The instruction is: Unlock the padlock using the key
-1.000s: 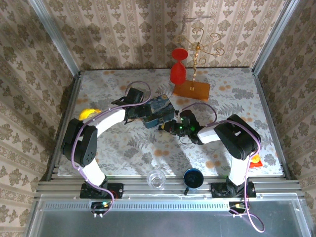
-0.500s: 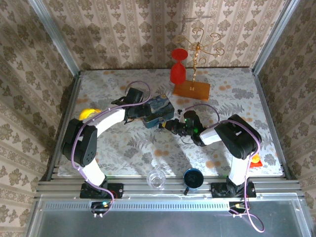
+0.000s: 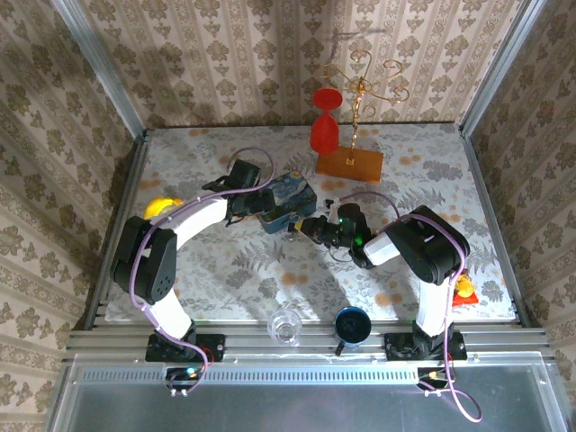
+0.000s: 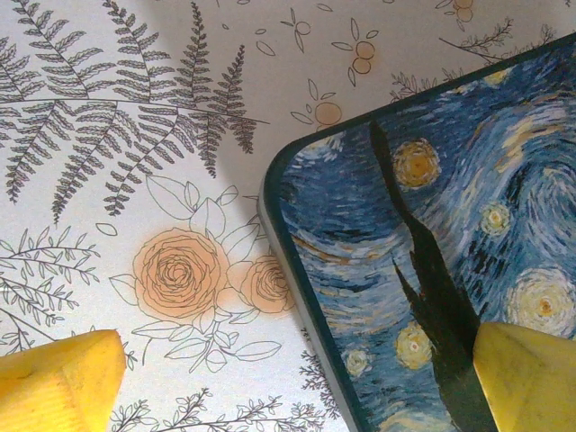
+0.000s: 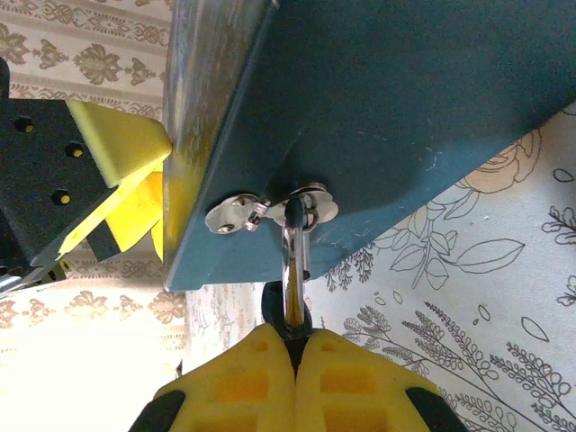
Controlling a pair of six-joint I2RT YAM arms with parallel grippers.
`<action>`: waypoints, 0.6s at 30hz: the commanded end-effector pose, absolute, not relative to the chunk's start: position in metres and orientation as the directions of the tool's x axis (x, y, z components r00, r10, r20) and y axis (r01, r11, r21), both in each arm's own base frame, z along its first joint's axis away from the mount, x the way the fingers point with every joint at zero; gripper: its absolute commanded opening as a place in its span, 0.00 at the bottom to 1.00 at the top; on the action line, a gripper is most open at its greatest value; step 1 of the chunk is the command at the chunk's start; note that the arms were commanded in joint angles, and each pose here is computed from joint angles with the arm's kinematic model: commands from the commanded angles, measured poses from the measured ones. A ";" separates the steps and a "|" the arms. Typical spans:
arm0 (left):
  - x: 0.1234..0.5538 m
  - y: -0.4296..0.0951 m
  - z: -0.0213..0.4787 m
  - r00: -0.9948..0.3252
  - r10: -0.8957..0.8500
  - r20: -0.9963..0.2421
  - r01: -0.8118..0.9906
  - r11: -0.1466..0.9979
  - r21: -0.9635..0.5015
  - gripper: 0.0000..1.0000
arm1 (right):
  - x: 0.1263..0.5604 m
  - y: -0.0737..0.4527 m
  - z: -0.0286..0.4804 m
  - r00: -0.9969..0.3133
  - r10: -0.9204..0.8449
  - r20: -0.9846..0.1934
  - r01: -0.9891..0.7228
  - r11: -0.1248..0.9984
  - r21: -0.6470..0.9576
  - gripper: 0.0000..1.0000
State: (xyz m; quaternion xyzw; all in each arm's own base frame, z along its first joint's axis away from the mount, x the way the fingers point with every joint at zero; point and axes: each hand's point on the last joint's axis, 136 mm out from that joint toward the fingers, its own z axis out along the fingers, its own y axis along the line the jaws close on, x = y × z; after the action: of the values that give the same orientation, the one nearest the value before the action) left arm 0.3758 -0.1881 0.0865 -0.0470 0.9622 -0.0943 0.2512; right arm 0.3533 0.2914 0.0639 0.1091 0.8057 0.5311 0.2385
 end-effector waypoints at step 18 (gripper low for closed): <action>0.355 -0.171 0.069 -0.907 -0.122 -0.403 -0.067 0.987 -0.148 1.00 | 0.366 0.284 0.087 -0.828 0.472 -0.302 -0.133 0.359 0.924 0.00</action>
State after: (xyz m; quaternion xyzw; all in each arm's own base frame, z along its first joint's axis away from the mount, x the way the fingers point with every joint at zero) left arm 0.3743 -0.1884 0.0863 -0.0465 0.9625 -0.0984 0.2486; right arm 0.3583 0.2865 0.0668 0.1158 0.8013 0.5343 0.2432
